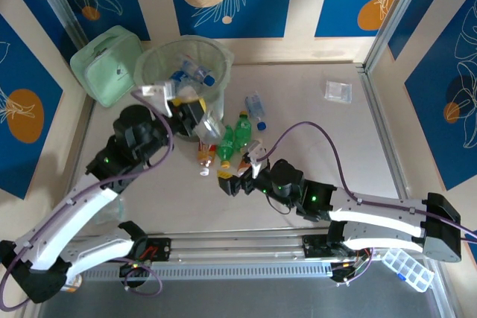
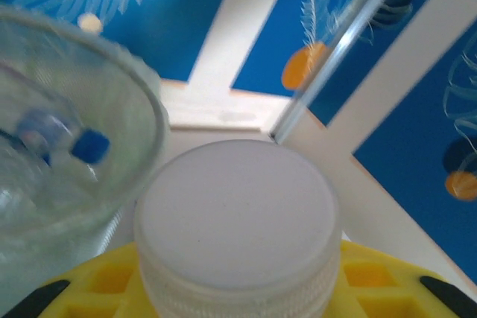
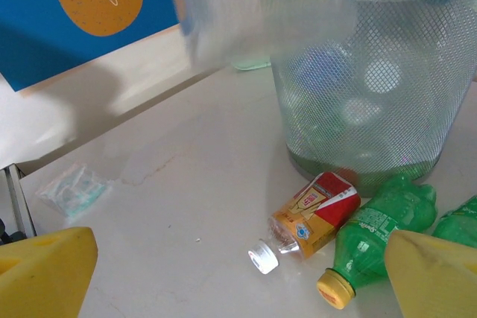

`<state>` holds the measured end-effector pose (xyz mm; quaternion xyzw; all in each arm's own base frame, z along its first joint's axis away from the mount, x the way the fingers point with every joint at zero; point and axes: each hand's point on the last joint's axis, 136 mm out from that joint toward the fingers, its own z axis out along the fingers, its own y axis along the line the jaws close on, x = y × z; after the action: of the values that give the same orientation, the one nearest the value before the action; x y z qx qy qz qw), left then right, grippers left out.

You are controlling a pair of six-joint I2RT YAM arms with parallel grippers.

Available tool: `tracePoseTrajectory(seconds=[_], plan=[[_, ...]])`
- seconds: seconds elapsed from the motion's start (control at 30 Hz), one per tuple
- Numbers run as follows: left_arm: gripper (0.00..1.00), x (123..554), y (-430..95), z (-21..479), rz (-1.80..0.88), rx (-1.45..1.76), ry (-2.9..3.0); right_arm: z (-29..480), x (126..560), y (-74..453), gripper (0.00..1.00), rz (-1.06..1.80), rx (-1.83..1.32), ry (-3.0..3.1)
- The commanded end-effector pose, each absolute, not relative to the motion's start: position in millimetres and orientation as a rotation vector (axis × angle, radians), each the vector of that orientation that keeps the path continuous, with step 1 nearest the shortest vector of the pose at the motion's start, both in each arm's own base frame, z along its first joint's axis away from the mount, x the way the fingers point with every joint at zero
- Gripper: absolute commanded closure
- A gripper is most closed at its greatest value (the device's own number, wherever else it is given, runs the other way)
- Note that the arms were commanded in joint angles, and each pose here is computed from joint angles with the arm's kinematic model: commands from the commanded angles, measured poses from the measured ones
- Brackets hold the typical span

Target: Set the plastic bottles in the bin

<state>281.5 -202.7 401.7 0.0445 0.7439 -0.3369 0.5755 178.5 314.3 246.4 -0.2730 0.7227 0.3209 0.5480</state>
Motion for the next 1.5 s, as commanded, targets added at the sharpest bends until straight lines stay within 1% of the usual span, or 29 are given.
tracePoseTrajectory(seconds=[0.0, 0.13, 0.33, 0.47, 0.63, 0.73, 0.8, 0.87, 0.97, 1.13, 1.23, 1.37, 1.43, 1.47], plan=[[0.96, 303, -177, 421, -0.652, 0.021, 1.815, 253, 178, 316, 0.01, 0.786, -0.619, 1.696], [0.97, 340, -156, 447, -0.708, -0.075, 1.869, 249, 178, 320, 0.0, 0.788, -0.624, 1.715], [0.96, 395, -131, 464, -0.779, -0.157, 1.926, 252, 178, 318, 0.0, 0.766, -0.624, 1.704], [0.97, 434, -110, 455, -0.786, -0.24, 1.975, 251, 181, 316, 0.0, 0.739, -0.62, 1.705], [0.95, 475, -109, 416, -0.832, -0.262, 2.117, 250, 185, 314, 0.0, 0.7, -0.614, 1.709], [0.95, 485, -116, 387, -0.841, -0.224, 2.229, 251, 187, 311, 0.0, 0.684, -0.602, 1.711], [0.95, 487, -110, 370, -0.767, -0.22, 2.283, 252, 186, 311, 0.01, 0.686, -0.601, 1.713], [0.91, 487, -107, 356, -0.725, -0.207, 2.322, 251, 186, 311, 0.01, 0.683, -0.604, 1.716], [0.87, 489, -115, 329, -0.766, -0.18, 2.405, 249, 191, 310, 0.01, 0.64, -0.583, 1.746], [0.84, 494, -107, 284, -0.686, -0.194, 2.519, 242, 193, 313, 0.01, 0.632, -0.58, 1.778], [0.82, 498, -106, 266, -0.663, -0.198, 2.548, 239, 193, 315, 0.02, 0.63, -0.58, 1.791], [0.74, 503, -105, 247, -0.653, -0.214, 2.572, 239, 196, 313, 0.01, 0.613, -0.57, 1.789], [0.68, 504, -102, 237, -0.623, -0.227, 2.582, 240, 197, 312, 0.01, 0.613, -0.566, 1.788], [0.67, 504, -100, 232, -0.611, -0.234, 2.589, 240, 197, 311, 0.01, 0.612, -0.563, 1.788]])
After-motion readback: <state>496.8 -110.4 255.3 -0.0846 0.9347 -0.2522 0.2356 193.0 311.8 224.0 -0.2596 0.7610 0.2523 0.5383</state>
